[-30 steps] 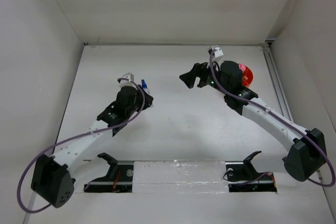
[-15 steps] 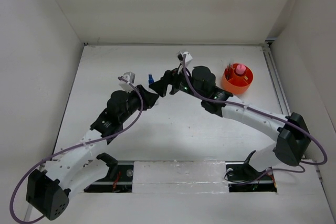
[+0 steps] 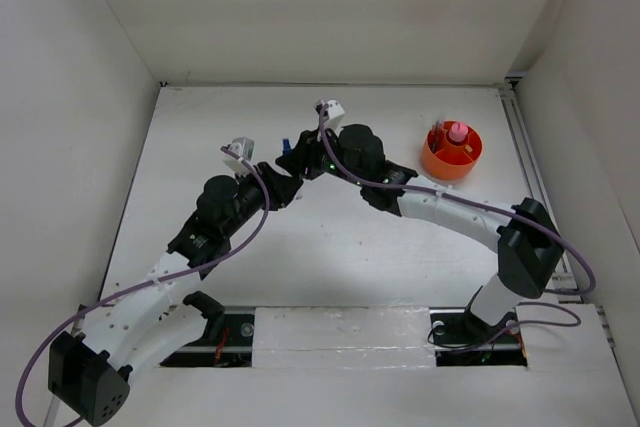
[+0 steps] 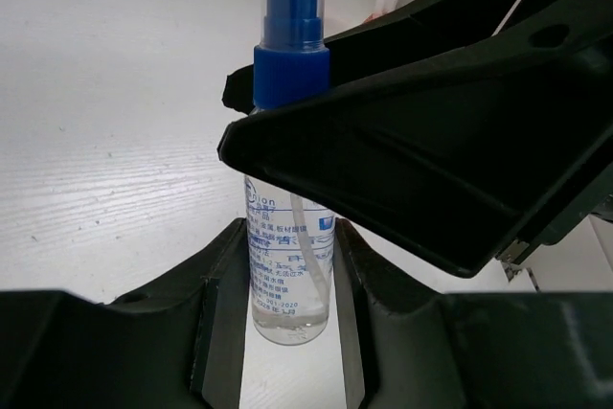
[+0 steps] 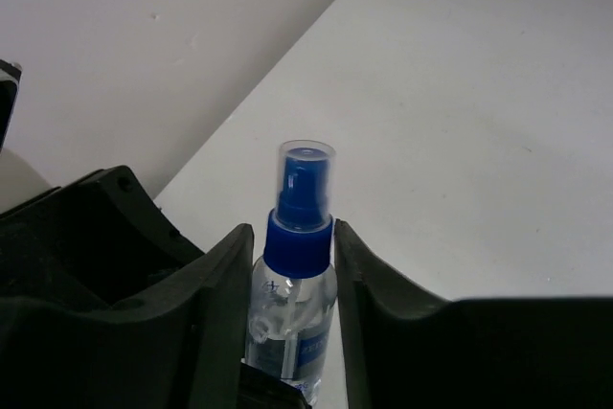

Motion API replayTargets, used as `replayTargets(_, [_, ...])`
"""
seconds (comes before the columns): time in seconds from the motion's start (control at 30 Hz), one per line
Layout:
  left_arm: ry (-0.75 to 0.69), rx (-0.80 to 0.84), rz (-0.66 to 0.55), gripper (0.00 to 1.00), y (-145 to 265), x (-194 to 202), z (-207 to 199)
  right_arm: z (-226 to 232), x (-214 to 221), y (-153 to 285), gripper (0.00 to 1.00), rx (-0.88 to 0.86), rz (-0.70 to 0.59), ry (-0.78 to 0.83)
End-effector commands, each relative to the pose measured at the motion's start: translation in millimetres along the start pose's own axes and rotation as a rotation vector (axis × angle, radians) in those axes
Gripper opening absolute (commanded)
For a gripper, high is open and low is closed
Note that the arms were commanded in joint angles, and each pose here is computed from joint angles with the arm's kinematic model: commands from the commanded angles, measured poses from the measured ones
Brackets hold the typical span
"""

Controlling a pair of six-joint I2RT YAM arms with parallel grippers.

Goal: Sort the stationery into containers
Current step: Pick up the stationery from the center of the board, then place the stationery in the storage box.

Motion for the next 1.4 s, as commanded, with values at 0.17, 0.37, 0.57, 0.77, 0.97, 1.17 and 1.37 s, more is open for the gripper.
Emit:
replayTargets(0.17, [-0.013, 0.015, -0.073, 0.39, -0.8, -11.6, -5.1, 19.4, -20.6, 0.9, 0.00, -0.123, -0.052, 0.004])
replayTargets(0.37, [0.042, -0.053, -0.038, 1.00, -0.7, -6.1, 2.1, -53.6, -38.8, 30.5, 0.00, 0.048, -0.134, 0.128])
replayTargets(0.57, [0.090, -0.210, 0.048, 1.00, 5.3, -2.5, 8.2, -150.6, -40.6, 96.4, 0.00, 0.214, -0.234, 0.310])
replayTargets(0.77, [0.005, -0.336, 0.179, 1.00, 25.8, -6.2, 2.9, -180.5, -59.5, 176.2, 0.00, 0.417, -0.417, 0.587])
replayTargets(0.97, [-0.103, -0.380, 0.125, 1.00, 48.1, -27.9, -4.3, -215.8, -61.4, 202.3, 0.00, 0.525, -0.369, 0.675])
replayTargets(1.17, [-0.120, -0.253, 0.141, 1.00, 54.0, -21.1, -13.5, -261.1, -50.4, 232.8, 0.00, 0.660, -0.300, 0.687])
replayTargets(1.37, [-0.133, -0.215, 0.178, 1.00, 52.0, -17.1, -17.2, -272.1, -43.4, 245.6, 0.00, 0.685, -0.311, 0.680])
Point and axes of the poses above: each gripper's point midway between its finger pads, its own y axis back along the fingers, its own z axis along the line the jaws close on, x = y × z, the point moved 5 cm from there along y, back along the fingers, and after that the axes turned 14 degrees about y, right-handed, at the moved point
